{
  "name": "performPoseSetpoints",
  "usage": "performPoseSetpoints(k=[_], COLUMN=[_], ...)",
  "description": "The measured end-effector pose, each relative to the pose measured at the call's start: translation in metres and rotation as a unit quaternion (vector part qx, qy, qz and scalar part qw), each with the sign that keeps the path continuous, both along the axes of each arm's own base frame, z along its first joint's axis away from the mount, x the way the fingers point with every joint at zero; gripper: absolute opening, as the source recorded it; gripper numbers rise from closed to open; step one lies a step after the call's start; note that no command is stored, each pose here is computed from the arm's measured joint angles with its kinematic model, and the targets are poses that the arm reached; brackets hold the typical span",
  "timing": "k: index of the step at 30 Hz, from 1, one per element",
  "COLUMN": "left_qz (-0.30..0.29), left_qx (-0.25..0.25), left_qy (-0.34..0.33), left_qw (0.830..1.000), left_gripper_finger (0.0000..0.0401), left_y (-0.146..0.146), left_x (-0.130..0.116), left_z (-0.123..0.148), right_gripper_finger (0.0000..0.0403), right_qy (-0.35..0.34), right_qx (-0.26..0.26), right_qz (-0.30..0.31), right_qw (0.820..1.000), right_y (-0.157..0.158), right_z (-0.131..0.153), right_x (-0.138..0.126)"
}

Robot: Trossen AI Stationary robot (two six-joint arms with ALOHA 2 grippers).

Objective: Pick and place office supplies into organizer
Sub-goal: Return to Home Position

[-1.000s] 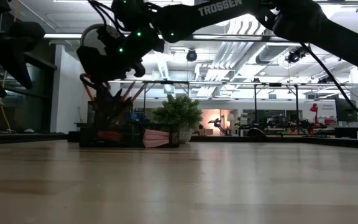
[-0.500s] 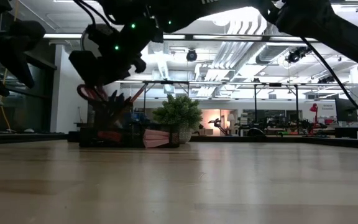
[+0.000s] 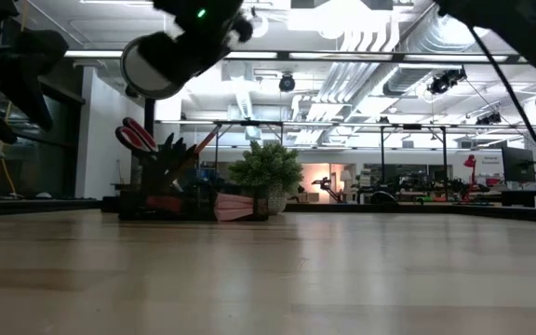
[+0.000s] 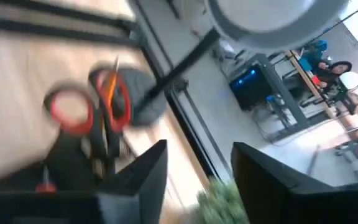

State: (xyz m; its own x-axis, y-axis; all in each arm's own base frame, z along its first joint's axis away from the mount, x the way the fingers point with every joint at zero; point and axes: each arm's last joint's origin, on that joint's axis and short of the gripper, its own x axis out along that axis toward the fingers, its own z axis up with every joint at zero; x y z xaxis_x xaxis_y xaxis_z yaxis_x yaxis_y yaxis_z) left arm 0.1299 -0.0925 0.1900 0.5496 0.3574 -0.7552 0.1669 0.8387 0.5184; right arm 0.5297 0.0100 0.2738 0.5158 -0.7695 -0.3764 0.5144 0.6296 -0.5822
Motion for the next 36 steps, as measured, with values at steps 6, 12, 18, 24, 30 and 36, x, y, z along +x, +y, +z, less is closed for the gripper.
performPoseSetpoints(k=[6,12,18,24,30,36], left_qz=[0.002,-0.002,-0.021,-0.028,-0.026,-0.023], left_qx=[0.008,0.016,0.017,0.014,0.013,0.023], left_qy=[-0.008,-0.024,-0.046,-0.064,-0.066,-0.074], left_qw=[1.000,1.000,0.999,0.997,0.997,0.997], left_gripper_finger=[0.0172,0.0172,0.0172,0.0172,0.0172,0.0172], left_y=[0.000,-0.001,-0.004,-0.007,-0.007,-0.007], left_x=[0.000,0.002,0.007,0.011,0.011,0.011], left_z=[0.000,0.002,0.004,0.006,0.006,0.006], right_gripper_finger=[0.0072,0.0019,0.0010,0.0007,0.0002,0.0001], right_qy=[0.090,0.199,0.226,0.217,0.239,0.174], right_qx=[0.033,0.071,0.085,0.065,0.039,0.072], right_qz=[0.008,0.004,-0.015,-0.004,-0.022,-0.055], right_qw=[0.995,0.978,0.970,0.974,0.970,0.981], right_y=[0.034,0.066,0.099,0.136,0.154,0.129], right_z=[0.016,0.009,0.005,-0.004,-0.036,-0.061], right_x=[-0.040,-0.074,-0.097,-0.111,-0.141,-0.190])
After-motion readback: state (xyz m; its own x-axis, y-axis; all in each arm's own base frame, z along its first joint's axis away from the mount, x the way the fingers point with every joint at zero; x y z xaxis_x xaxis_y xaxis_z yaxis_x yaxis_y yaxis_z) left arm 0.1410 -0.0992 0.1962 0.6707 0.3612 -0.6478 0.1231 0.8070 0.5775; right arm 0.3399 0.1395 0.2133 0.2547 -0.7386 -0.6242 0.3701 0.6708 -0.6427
